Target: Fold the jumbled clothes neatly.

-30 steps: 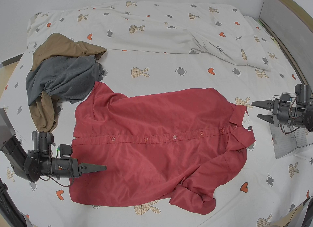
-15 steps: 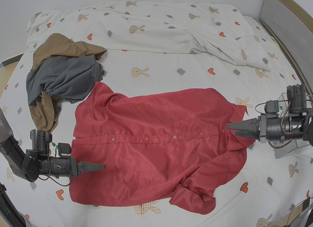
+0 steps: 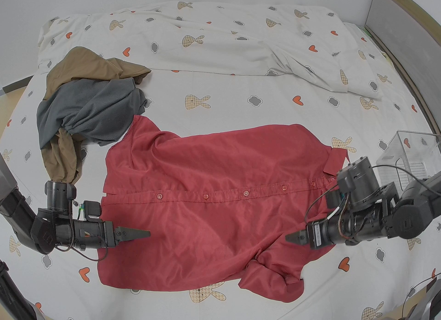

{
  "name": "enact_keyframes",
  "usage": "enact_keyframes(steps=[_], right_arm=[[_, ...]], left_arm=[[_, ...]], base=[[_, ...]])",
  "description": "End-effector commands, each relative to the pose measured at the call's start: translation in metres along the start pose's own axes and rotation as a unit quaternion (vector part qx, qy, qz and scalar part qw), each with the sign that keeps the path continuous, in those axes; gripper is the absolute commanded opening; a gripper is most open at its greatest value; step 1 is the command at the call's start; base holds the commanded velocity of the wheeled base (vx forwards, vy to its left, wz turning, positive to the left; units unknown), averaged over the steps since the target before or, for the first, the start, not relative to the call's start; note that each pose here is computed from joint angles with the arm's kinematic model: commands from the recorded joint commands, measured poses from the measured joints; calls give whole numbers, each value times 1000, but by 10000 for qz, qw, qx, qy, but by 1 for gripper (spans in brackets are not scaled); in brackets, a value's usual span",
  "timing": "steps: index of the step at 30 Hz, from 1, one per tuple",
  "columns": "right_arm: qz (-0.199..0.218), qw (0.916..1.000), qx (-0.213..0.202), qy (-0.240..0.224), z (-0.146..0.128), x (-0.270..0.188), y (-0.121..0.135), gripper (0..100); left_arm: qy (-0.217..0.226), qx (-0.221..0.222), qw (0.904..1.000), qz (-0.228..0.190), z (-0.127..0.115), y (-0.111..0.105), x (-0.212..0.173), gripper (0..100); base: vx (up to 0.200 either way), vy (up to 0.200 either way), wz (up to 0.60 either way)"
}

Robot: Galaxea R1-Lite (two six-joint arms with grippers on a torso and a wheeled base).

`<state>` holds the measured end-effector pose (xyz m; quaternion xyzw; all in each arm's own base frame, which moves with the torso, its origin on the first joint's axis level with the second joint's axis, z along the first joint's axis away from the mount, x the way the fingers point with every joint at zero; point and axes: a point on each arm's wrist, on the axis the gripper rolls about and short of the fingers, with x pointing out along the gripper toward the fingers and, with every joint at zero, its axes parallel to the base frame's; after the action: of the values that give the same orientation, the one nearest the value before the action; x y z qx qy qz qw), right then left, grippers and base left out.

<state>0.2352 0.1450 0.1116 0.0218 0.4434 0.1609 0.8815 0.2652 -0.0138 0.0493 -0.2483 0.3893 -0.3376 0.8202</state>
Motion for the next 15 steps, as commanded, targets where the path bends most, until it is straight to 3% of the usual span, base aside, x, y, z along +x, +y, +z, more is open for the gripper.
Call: enact_keyframes(steps=[1, 4, 8, 15], right_arm=[[-77, 9978, -450, 488, -21, 12, 15, 100], [-27, 9941, -737, 800, -45, 10, 24, 100], [-144, 9879, -958, 1212, -81, -2, 16, 100], [-371, 9901, -786, 1103, -97, -26, -8, 100]], left_arm=[[3, 27, 9999, 168, 7, -4, 2, 100], [35, 70, 9988, 490, 4, -5, 8, 100], [44, 73, 9982, 590, 4, -6, 10, 100], [110, 1, 9982, 598, 3, -2, 12, 100]], base=[[0, 0, 0], [0, 0, 0], [0, 0, 0], [0, 0, 0]])
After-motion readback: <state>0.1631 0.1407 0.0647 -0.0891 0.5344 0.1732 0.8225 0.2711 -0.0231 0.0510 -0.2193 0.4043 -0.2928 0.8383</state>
